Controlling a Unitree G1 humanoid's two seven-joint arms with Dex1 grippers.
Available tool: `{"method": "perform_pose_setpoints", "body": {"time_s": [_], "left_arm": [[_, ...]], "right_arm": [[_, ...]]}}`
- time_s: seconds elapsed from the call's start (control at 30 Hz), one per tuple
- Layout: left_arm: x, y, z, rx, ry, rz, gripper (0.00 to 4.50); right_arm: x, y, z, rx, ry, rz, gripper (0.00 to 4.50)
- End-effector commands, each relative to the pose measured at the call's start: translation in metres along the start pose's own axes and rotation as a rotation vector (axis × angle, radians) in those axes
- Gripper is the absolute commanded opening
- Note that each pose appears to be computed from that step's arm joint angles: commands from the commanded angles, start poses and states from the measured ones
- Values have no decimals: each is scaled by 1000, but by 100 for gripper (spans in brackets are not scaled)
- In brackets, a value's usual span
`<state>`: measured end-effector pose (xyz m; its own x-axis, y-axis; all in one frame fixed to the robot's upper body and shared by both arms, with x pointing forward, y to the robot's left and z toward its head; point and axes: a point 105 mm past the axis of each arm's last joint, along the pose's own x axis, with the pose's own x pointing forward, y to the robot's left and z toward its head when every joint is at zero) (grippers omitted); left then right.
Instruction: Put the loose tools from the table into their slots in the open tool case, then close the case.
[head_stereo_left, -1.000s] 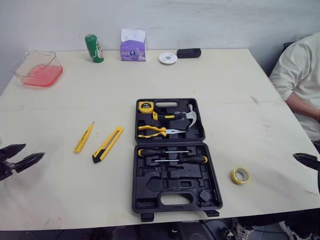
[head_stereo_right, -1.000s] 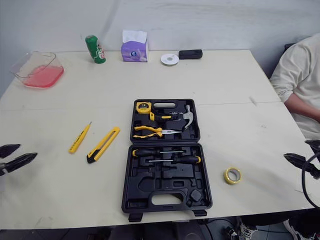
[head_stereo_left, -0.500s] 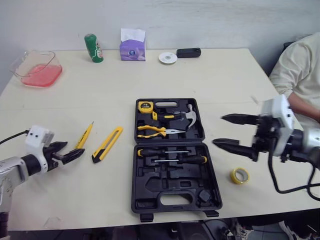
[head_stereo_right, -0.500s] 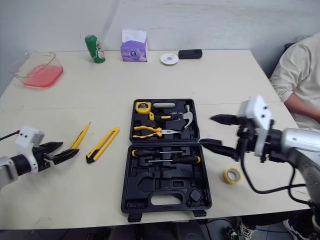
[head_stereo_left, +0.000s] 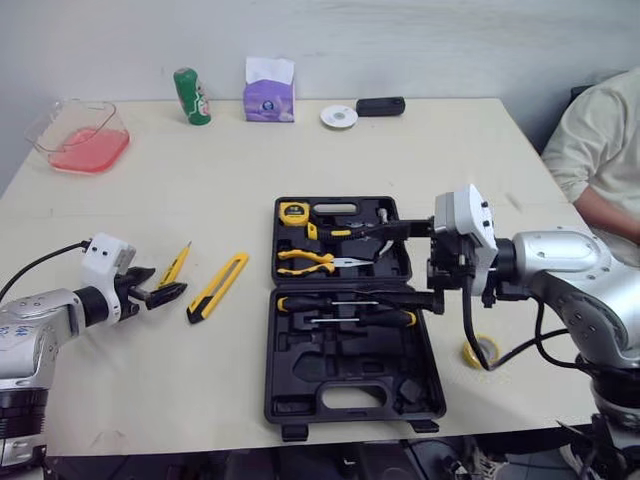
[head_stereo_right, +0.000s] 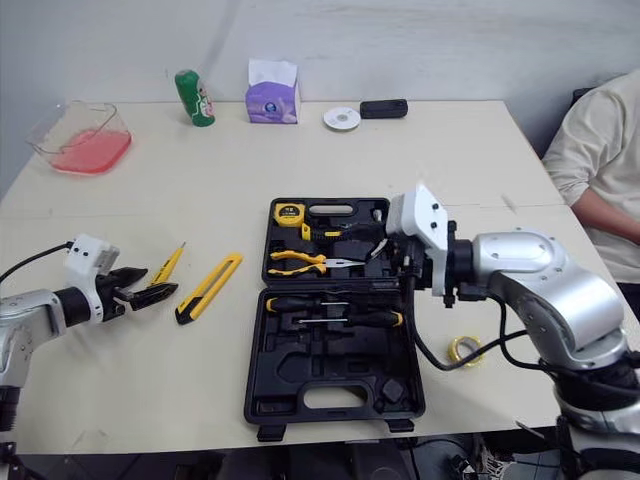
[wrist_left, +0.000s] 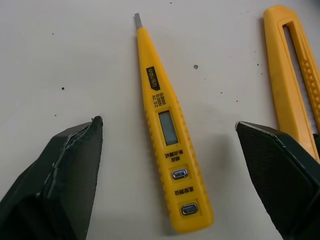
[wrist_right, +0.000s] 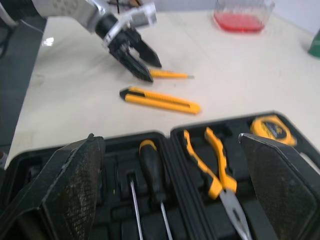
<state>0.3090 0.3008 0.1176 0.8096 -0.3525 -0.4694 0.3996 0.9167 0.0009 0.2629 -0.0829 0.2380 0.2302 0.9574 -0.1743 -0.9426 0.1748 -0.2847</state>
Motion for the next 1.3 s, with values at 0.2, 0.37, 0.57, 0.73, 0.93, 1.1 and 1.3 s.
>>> {"method": "perform_pose_setpoints", "body": {"time_s": [0.2,0.37,0.57,0.73,0.93,1.1,1.3], "left_arm": [[6,-14,-7,-37,10,-52,55],[-4,-10,7,32,-30,-28,56],[-26,-79,55,467,-65,-331,56],[-22,-155,63,675,-25,-671,56],[2,-186,71,772,11,-762,56],[35,-220,66,794,73,-813,56],[29,-227,48,828,192,-890,56]], "right_arm": [[7,2,11,-49,-36,34,450],[6,3,10,-47,-31,33,450],[-12,10,-4,-3,41,48,450],[-27,22,-16,56,105,59,450],[-38,34,-25,102,155,67,450],[-54,36,-33,141,218,10,450],[-58,45,-35,166,232,-8,450]]}}
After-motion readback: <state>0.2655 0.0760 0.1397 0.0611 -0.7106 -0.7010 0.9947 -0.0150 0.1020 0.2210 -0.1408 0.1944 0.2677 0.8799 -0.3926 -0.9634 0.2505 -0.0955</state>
